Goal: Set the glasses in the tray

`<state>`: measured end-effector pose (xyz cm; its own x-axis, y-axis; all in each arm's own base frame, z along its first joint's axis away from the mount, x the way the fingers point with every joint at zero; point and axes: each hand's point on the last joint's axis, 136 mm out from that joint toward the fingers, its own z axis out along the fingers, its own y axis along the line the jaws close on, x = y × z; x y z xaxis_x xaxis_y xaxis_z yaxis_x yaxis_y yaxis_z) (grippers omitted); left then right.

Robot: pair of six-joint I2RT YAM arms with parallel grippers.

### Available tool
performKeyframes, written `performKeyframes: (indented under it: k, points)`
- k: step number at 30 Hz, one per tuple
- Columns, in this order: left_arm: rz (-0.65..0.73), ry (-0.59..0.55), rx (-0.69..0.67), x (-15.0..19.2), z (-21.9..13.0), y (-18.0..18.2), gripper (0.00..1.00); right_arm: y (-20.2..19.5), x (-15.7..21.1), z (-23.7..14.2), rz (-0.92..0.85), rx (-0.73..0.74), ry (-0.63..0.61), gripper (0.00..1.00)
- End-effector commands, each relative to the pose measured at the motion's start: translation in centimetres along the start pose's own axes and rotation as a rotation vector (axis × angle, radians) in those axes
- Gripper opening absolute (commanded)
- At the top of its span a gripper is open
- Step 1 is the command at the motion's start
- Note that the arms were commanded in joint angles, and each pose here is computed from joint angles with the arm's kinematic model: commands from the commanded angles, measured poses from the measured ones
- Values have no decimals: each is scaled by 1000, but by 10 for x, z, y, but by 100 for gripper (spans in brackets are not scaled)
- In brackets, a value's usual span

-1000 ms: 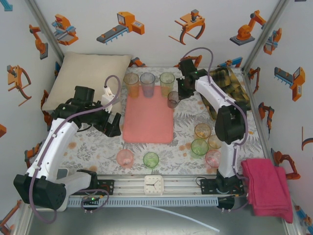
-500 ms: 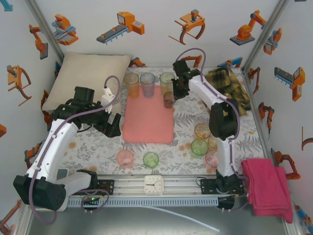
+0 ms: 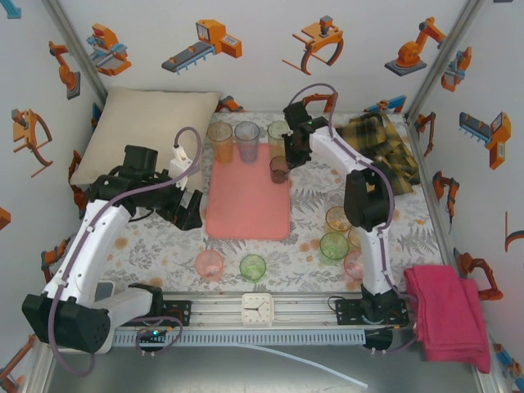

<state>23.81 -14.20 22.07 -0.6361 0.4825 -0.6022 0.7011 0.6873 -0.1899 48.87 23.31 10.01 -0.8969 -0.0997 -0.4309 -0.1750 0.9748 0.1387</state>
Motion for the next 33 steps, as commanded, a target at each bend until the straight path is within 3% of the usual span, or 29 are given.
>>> performKeyframes:
  k: [1,21,33]
  points:
    - [-3,-18,15,0,-3,-4,88,5,-9,-3,1,3,-19,14]
    - [-4,-25,16,-1,-5,-5,89,12,-4,-4,-16,-14,12,25]
    - [30,-25,-15,-2,-9,-2,89,20,-19,-41,-16,-56,-59,37]
